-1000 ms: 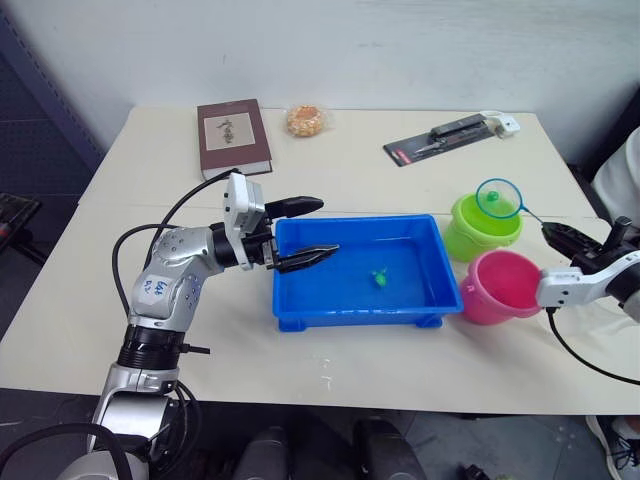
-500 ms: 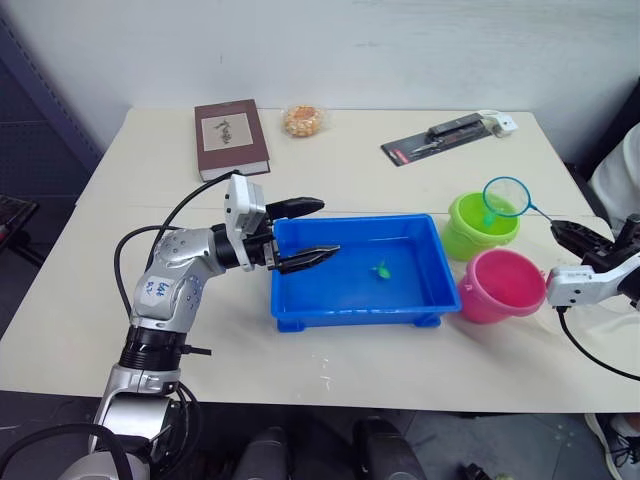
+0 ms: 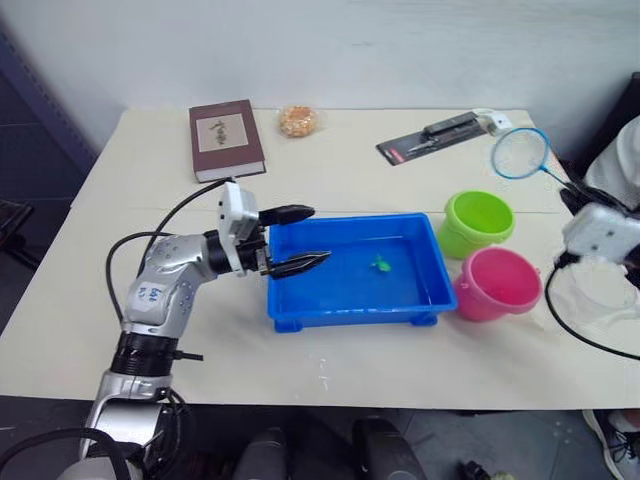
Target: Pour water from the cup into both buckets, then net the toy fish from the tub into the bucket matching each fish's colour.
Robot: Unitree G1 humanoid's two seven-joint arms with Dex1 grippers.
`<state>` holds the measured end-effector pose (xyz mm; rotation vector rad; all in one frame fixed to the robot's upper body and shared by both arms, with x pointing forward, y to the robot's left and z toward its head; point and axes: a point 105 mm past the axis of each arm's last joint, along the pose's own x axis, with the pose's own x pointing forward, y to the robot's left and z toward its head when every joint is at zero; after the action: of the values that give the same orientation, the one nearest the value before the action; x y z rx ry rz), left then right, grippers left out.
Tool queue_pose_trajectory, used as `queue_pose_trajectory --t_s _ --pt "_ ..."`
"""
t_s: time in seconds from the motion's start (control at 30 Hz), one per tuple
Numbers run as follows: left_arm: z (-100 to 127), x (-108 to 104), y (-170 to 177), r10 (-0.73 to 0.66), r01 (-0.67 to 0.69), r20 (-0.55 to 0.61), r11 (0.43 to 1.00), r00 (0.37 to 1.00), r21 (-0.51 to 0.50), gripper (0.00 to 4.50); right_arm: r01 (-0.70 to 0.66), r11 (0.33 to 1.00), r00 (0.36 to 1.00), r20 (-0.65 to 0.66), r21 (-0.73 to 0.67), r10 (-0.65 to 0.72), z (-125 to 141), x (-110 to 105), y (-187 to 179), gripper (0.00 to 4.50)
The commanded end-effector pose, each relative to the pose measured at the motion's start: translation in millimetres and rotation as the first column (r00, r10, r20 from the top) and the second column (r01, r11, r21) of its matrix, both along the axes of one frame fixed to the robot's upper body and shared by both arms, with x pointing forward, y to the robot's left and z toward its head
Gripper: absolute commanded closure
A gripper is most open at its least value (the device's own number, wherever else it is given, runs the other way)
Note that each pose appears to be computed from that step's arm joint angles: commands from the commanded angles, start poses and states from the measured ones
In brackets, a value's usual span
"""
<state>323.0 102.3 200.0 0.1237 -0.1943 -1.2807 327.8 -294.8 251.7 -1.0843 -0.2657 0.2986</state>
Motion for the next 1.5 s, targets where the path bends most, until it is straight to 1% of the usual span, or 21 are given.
queue_pose_trajectory --t_s 0.03,0.07,0.1,0.13,0.17,0.2,0.27,0.37,0.43,0.47,0.6,0.7,0.8,0.87,0.93,1.07,1.17,1.23,1.33,1.4,1.5 --pt "9 -2 13 0.019 -0.019 0.049 1.0 0.999 0.012 0.04 -0.114 0.932 0.958 -0.209 0.345 0.195 21 -14 37 4.5" --pt "9 -2 15 0.02 -0.021 0.048 1.0 0.999 0.016 0.04 -0.127 0.901 0.92 -0.291 0.415 0.264 15 -20 51 4.5" --pt "9 -2 17 0.023 -0.024 0.048 1.0 0.999 0.02 0.04 -0.105 0.877 0.869 -0.385 0.469 0.31 6 -27 64 4.5" --pt "9 -2 18 0.024 -0.025 0.048 0.999 0.999 0.023 0.04 -0.081 0.865 0.833 -0.443 0.494 0.331 0 -32 72 4.5" --pt "9 -2 19 0.025 -0.026 0.048 0.999 0.999 0.025 0.04 -0.033 0.838 0.782 -0.508 0.545 0.361 -8 -38 82 4.5" --pt "9 -2 20 0.026 -0.028 0.048 0.999 0.998 0.024 0.04 0.001 0.834 0.725 -0.575 0.552 0.38 -20 -45 93 4.5" --pt "9 -3 20 0.027 -0.028 0.05 0.999 0.998 0.024 0.04 0.044 0.824 0.637 -0.651 0.565 0.412 -36 -57 110 4.5" --pt "8 -4 21 0.03 -0.031 0.046 0.999 0.998 0.019 0.04 0.134 0.766 0.524 -0.701 0.629 0.484 -53 -68 130 4.5" --pt "8 -5 21 0.031 -0.032 0.046 0.999 0.998 0.019 0.04 0.226 0.798 0.454 -0.785 0.558 0.421 -77 -71 129 4.5" --pt "8 -6 21 0.032 -0.033 0.047 0.999 0.998 0.02 0.04 0.243 0.811 0.442 -0.805 0.532 0.396 -83 -71 129 4.5" --pt "8 -7 25 0.042 -0.044 0.05 0.999 0.998 0.032 0.04 0.312 0.807 0.451 -0.826 0.501 0.338 -88 -57 123 4.5" --pt "7 -9 28 0.047 -0.049 0.05 0.998 0.998 0.036 0.04 0.329 0.814 0.444 -0.839 0.479 0.314 -88 -53 120 4.5" --pt "5 -10 33 0.056 -0.058 0.042 0.997 0.998 0.053 0.04 0.357 0.83 0.483 -0.845 0.429 0.229 -90 -32 111 4.5" --pt "4 -11 33 0.053 -0.055 0.041 0.996 0.998 0.064 0.04 0.363 0.841 0.479 -0.855 0.402 0.202 -93 -29 110 4.5" --pt "5 -12 33 0.058 -0.06 0.039 0.996 0.998 0.061 0.04 0.36 0.844 0.492 -0.849 0.399 0.192 -93 -25 111 4.5" --pt "6 -12 35 0.075 -0.078 0.041 0.995 0.996 0.06 0.04 0.356 0.846 0.558 -0.817 0.397 0.149 -90 -14 109 4.5" --pt "6 -13 39 0.091 -0.093 0.04 0.993 0.995 0.066 0.04 0.319 0.843 0.634 -0.759 0.433 0.15 -88 -5 113 4.5" --pt "6 -14 39 0.093 -0.096 0.038 0.993 0.995 0.065 0.04 0.253 0.835 0.698 -0.69 0.488 0.191 -83 -1 119 4.5" --pt "5 -14 40 0.096 -0.098 0.037 0.993 0.995 0.063 0.04 0.183 0.842 0.722 -0.651 0.508 0.235 -86 -7 122 4.5" --pt "5 -14 39 0.094 -0.096 0.036 0.993 0.995 0.062 0.04 0.132 0.85 0.717 -0.641 0.51 0.273 -90 -17 122 4.5" --pt "5 -15 39 0.086 -0.087 0.026 0.995 0.996 0.055 0.04 0.068 0.83 0.734 -0.591 0.554 0.334 -86 -24 124 4.5"
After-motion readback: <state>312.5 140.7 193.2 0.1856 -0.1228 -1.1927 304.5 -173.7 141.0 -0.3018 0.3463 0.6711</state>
